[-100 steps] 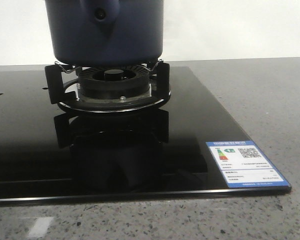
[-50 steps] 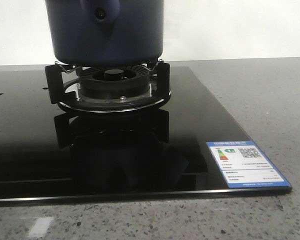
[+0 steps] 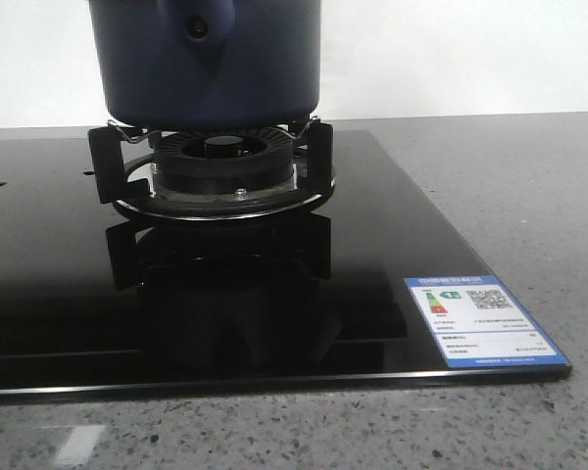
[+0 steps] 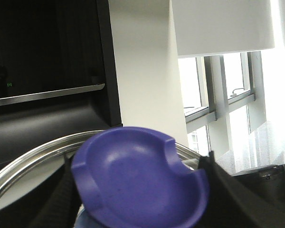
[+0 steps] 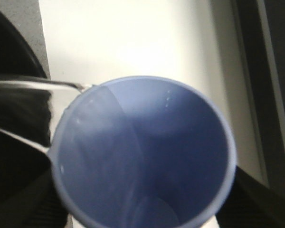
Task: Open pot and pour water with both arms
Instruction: 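Tilt the cup with right gripper to pour water into saucepan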
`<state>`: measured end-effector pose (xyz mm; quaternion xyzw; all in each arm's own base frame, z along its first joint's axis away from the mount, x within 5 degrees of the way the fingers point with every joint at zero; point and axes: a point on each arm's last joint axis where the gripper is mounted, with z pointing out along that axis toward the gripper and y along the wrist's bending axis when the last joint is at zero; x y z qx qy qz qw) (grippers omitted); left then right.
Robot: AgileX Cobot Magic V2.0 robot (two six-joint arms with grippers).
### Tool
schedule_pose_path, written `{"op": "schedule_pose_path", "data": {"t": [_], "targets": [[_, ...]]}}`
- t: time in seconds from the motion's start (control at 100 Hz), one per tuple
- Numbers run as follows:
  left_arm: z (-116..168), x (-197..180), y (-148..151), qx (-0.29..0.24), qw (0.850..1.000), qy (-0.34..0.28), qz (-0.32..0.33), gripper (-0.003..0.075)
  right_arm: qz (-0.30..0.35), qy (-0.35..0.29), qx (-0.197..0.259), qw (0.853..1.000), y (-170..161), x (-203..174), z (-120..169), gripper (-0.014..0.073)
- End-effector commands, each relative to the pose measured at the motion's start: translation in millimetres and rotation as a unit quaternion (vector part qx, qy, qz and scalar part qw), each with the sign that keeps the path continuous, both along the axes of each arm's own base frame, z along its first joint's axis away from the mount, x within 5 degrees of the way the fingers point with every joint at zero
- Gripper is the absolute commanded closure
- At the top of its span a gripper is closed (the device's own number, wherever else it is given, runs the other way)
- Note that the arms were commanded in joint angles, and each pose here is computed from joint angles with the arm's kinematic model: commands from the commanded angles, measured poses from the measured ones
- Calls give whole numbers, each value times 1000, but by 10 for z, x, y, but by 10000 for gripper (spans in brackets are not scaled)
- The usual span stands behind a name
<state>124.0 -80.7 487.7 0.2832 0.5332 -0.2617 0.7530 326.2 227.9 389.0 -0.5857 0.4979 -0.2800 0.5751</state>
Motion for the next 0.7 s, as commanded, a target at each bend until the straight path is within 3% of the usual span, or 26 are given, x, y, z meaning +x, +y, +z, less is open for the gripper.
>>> {"op": "schedule_pose_path", "data": {"t": [0.0,0.16,0.3,0.51,0.69], "targets": [[136,-91,29,-35,999,-11,-7,391,0,-47,6,999,-79,-81,310,305],[136,-91,29,-35,999,-11,-7,391,-16,-50,-15,998,-100,-52,282,305],[136,-91,29,-35,999,-11,-7,391,-20,-92,-69,993,-117,-43,317,305],[136,-91,29,-35,999,-11,-7,391,-25,-150,-144,978,-136,-34,371,305],[135,-93,27,-34,999,-11,-8,391,-21,-204,-209,956,-132,-37,424,305]]}}
